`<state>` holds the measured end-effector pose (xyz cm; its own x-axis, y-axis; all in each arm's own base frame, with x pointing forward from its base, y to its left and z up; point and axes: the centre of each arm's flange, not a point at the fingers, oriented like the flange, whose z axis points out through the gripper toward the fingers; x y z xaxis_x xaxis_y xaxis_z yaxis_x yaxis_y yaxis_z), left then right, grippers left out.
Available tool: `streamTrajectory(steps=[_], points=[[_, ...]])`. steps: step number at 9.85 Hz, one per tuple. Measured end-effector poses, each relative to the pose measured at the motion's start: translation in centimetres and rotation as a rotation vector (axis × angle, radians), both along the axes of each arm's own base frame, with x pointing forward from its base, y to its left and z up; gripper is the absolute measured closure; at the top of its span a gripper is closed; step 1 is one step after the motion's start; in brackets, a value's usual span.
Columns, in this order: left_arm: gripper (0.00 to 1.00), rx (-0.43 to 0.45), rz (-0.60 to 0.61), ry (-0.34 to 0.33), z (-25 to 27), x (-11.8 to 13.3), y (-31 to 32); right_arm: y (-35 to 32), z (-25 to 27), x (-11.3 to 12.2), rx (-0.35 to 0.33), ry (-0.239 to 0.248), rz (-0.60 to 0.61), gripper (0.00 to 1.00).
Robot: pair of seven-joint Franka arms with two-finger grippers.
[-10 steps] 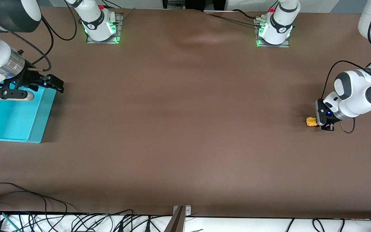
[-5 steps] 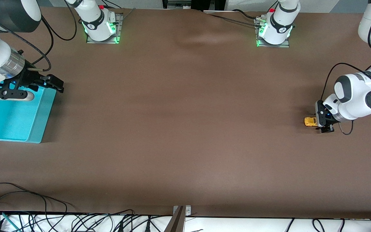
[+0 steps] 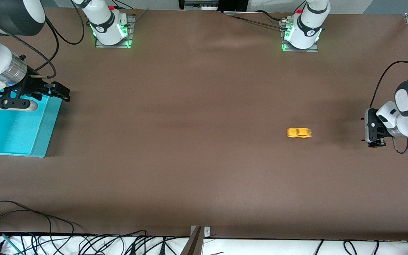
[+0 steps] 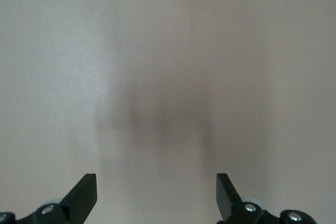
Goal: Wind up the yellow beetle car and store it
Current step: 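Release the car so it rolls across the table toward the cyan box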
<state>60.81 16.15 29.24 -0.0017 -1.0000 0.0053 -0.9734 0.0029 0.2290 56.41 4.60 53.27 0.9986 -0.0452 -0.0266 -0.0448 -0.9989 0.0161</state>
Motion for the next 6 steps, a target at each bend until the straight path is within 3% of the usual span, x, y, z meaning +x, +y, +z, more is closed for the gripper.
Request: streamTrajectory(steps=[6], points=[[0.0, 0.036, 0.147, 0.094, 7.7, 2.6, -6.1, 0.0, 0.0, 0.0, 0.0, 0.0, -0.001, 0.0]])
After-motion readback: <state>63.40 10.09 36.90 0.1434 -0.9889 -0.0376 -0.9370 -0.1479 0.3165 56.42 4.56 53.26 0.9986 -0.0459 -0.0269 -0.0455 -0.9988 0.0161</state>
